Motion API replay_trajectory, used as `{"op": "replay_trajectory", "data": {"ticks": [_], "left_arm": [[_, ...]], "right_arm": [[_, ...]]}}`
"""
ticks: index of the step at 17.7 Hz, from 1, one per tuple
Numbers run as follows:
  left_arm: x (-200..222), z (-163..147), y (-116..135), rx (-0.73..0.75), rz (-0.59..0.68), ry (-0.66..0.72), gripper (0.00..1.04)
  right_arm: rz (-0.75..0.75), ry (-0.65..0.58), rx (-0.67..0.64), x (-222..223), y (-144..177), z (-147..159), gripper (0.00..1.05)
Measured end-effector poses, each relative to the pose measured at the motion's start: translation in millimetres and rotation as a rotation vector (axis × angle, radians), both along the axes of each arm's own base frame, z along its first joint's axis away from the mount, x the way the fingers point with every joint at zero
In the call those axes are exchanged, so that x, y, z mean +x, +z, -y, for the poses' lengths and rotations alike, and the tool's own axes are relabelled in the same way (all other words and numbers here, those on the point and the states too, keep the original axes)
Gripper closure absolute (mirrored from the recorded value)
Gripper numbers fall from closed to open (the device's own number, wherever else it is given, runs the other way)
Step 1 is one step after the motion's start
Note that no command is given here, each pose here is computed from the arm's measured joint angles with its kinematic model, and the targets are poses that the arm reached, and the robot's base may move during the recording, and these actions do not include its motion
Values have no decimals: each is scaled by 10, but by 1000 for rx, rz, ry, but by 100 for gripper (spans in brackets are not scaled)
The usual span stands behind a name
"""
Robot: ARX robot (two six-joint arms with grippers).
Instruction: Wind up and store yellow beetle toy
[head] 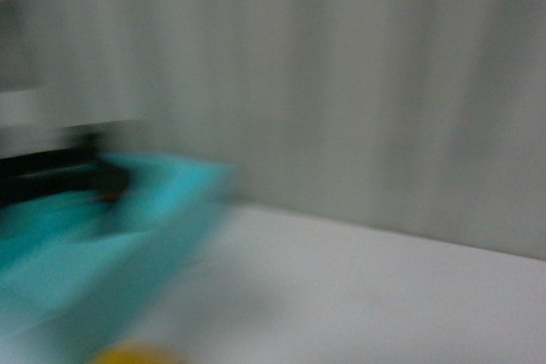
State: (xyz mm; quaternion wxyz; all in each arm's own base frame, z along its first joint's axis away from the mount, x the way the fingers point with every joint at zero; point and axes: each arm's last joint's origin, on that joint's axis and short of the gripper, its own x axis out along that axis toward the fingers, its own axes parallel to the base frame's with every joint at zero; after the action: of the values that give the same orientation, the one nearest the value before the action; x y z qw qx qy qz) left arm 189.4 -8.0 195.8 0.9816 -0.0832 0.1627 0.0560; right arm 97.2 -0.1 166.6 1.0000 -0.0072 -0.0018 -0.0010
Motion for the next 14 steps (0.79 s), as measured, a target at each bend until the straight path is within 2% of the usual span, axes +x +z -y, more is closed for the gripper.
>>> {"op": "replay_trajectory", "data": {"ticks": [3,5,9,10,12,14], "left_arm": [[582,145,50,130,-27,-243,7],[792,166,-71,267,-133,-426,7],[896,97,-209,581,-328,-712,7],[910,85,-213,727,-377,-804,7],[899,79,-287,891,-477,-925,7],[859,97,-387,986,-564,-1056,7]], "right_arm": [[0,1,0,0,0,0,7],[0,1,0,0,0,0,7],[0,1,0,0,0,0,7],[0,1,0,0,0,0,7],[0,1,0,0,0,0,7],[0,1,0,0,0,0,7]]}}
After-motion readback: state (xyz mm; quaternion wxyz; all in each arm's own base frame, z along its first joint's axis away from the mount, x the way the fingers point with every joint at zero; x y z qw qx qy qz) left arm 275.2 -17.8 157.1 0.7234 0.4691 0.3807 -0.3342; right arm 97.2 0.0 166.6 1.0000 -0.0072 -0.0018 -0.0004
